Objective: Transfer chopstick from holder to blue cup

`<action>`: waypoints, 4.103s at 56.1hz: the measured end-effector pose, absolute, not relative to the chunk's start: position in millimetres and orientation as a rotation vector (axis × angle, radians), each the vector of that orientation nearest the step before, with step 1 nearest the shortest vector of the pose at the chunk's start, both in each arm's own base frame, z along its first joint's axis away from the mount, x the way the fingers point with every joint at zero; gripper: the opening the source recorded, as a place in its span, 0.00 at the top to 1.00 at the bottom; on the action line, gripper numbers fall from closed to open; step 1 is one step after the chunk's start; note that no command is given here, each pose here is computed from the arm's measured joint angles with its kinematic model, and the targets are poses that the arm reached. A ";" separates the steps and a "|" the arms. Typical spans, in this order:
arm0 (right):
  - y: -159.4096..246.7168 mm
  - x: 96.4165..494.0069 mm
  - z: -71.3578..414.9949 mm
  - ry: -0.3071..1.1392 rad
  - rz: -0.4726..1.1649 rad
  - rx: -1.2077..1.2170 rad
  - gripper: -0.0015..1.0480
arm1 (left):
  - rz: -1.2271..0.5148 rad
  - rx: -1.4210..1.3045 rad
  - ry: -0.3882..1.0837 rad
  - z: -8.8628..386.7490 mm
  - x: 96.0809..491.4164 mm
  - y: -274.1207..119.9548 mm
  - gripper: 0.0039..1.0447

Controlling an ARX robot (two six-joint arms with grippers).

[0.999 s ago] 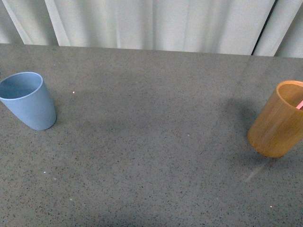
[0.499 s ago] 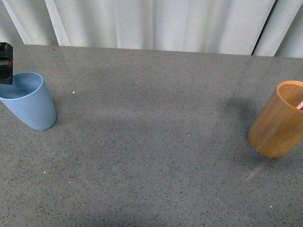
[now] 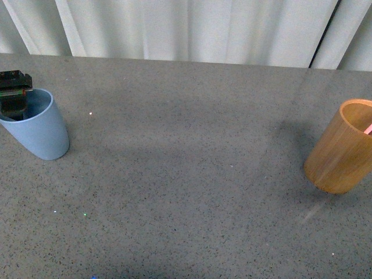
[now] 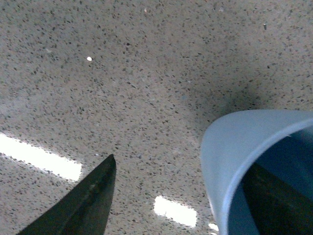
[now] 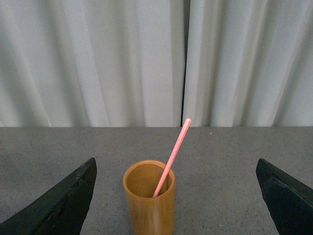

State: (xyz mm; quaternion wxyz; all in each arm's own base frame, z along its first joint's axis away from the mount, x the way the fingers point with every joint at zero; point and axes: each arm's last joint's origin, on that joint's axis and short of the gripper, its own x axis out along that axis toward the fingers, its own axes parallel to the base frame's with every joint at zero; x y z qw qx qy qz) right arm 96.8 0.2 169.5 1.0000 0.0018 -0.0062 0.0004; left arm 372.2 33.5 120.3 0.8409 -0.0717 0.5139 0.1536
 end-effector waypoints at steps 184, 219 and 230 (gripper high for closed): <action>0.2 96.8 169.5 -0.012 0.001 0.004 0.10 | -0.006 -0.023 -0.007 208.2 207.3 -25.5 0.59; 0.2 96.8 169.5 -0.012 0.001 0.004 0.10 | -0.003 -0.007 0.007 176.7 149.0 -0.3 0.97; 0.2 96.8 169.5 -0.012 0.001 0.004 0.10 | -0.002 -0.007 -0.005 168.6 136.9 -0.3 0.97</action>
